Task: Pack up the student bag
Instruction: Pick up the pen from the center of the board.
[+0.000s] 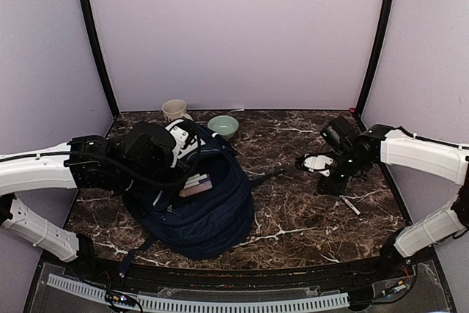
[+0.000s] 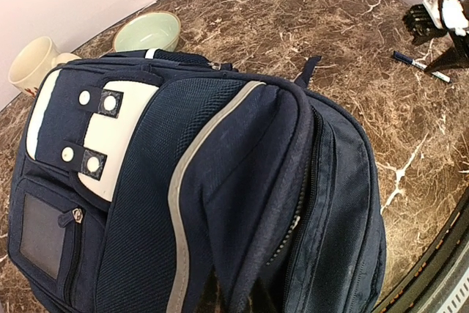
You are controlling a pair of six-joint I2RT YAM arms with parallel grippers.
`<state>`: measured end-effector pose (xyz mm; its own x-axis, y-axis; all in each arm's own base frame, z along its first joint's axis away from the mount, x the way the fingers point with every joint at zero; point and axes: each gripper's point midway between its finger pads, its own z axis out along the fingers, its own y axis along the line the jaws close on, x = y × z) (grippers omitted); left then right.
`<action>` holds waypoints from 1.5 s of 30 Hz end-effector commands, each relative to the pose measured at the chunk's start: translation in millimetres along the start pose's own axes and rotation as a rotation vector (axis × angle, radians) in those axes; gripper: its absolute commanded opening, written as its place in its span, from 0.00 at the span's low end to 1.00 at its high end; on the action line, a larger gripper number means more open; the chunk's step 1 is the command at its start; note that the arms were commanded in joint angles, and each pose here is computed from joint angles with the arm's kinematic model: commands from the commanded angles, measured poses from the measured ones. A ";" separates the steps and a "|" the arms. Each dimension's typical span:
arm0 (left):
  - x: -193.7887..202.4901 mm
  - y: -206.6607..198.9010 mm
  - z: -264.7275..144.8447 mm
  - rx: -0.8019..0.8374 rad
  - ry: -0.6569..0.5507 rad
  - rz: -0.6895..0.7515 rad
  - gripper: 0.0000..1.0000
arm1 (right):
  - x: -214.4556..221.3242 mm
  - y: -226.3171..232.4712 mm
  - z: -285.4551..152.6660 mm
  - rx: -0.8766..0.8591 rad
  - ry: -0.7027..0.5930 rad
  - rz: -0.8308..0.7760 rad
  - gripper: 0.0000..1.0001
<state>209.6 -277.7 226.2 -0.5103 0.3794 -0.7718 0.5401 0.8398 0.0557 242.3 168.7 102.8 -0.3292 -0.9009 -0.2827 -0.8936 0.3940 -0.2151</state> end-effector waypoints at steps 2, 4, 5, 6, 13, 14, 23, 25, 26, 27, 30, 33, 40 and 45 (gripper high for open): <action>-34.9 -18.5 -8.0 0.082 -0.112 -0.071 0.00 | 49.3 -24.7 6.2 0.020 0.115 0.175 0.47; -33.2 -19.4 -6.1 0.083 -0.107 -0.070 0.00 | 62.6 -32.7 9.8 0.019 0.145 0.225 0.47; -32.5 -19.8 -5.4 0.083 -0.105 -0.068 0.00 | 68.6 -36.6 11.6 0.019 0.159 0.246 0.47; -32.2 -19.7 -5.1 0.083 -0.105 -0.070 0.00 | 75.8 -39.1 14.6 0.017 0.180 0.262 0.47; -31.3 -22.4 -1.4 0.089 -0.107 -0.066 0.00 | 100.5 -47.1 26.4 -0.019 0.248 0.355 0.46; -31.2 -22.7 -0.8 0.088 -0.105 -0.064 0.00 | 103.3 -49.5 27.2 -0.015 0.255 0.366 0.46; -28.2 -24.2 2.9 0.085 -0.087 -0.058 0.00 | 120.7 -61.0 41.4 0.025 0.322 0.365 0.46; -26.7 -24.6 4.1 0.085 -0.082 -0.057 0.00 | 121.6 -59.2 44.8 0.010 0.325 0.366 0.44; -26.3 -24.6 4.4 0.084 -0.082 -0.057 0.00 | 121.4 -58.5 46.8 0.001 0.325 0.367 0.43; -25.9 -24.8 5.0 0.084 -0.081 -0.057 0.00 | 121.2 -57.7 48.7 -0.006 0.325 0.369 0.42; -24.7 -25.6 6.4 0.085 -0.076 -0.057 0.00 | 120.1 -54.1 53.8 -0.036 0.324 0.379 0.39; -23.7 -26.6 7.8 0.086 -0.070 -0.051 0.00 | 117.1 -48.1 56.3 -0.077 0.316 0.384 0.35; -22.4 -26.8 10.2 0.080 -0.063 -0.044 0.00 | 119.7 -36.3 64.2 -0.140 0.335 0.391 0.29; -20.1 -28.2 14.2 0.076 -0.052 -0.035 0.00 | 123.8 -33.9 66.7 -0.150 0.357 0.401 0.21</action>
<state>211.1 -293.0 205.7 -0.5298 0.4117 -0.7415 0.5605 0.8261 0.0582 256.1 56.6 16.3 -0.7025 -0.7116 0.0074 -0.7113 0.7019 -0.0380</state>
